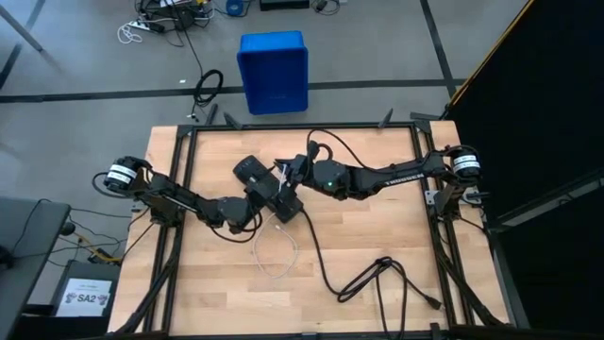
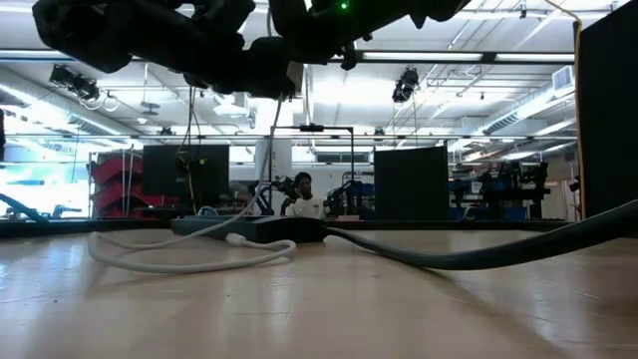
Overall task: Insert USB
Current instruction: Insert the white USB cable into the white charger adapter
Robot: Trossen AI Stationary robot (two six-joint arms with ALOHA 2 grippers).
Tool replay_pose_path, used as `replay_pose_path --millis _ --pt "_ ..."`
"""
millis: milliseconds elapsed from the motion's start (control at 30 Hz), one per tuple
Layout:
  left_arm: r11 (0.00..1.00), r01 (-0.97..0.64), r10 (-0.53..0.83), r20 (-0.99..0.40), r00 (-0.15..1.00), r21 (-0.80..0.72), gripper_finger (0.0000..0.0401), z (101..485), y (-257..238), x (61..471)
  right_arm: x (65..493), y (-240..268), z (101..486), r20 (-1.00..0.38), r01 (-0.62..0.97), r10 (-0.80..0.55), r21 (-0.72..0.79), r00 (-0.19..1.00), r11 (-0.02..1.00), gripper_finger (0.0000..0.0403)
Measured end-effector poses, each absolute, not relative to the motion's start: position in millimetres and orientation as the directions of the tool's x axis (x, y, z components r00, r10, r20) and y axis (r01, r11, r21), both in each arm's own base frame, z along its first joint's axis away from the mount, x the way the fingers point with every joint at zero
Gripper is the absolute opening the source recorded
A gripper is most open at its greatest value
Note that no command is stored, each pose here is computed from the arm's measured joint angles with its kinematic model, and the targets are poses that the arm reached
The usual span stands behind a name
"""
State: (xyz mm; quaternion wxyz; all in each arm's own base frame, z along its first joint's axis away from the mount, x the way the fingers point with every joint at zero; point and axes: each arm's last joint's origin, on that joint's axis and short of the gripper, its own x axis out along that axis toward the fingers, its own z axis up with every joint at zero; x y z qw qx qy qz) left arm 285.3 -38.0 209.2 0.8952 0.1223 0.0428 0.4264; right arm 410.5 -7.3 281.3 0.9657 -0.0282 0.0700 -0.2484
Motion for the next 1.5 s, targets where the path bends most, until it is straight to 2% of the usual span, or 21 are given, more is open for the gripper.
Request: replay_pose_path --millis 233,433,567,767,1100,1233,1500 --pt "0.607 -0.746 0.771 0.027 0.637 0.273 0.0239 209 -36 286 412 -11 280 -0.136 0.39 -0.39 -0.025 0.911 0.92 0.0" --pt "0.597 -0.754 0.779 0.029 0.627 0.274 0.0234 209 -32 286 411 -14 276 -0.178 0.37 -0.364 0.0 0.914 0.929 0.0" --pt "0.6 -0.752 0.776 0.029 0.63 0.275 0.0204 209 -32 286 411 -14 276 -0.179 0.361 -0.355 0.002 0.918 0.933 0.0" --pt "0.599 -0.751 0.777 0.028 0.629 0.279 0.0129 209 -32 286 411 -14 275 -0.189 0.343 -0.334 0.018 0.924 0.939 0.0" --pt "0.583 -0.741 0.78 0.024 0.625 0.334 0.0127 208 -34 286 411 -14 274 -0.213 0.298 -0.293 -0.012 0.932 0.955 0.0005" --pt "0.594 -0.733 0.771 0.024 0.636 0.333 0.0127 208 -42 284 412 -10 275 -0.208 0.215 -0.225 -0.07 0.952 0.974 0.0036" --pt "0.618 -0.71 0.749 0.02 0.662 0.337 0.0127 206 -58 276 412 5 273 -0.231 0.081 -0.122 -0.18 0.965 0.98 0.0165"
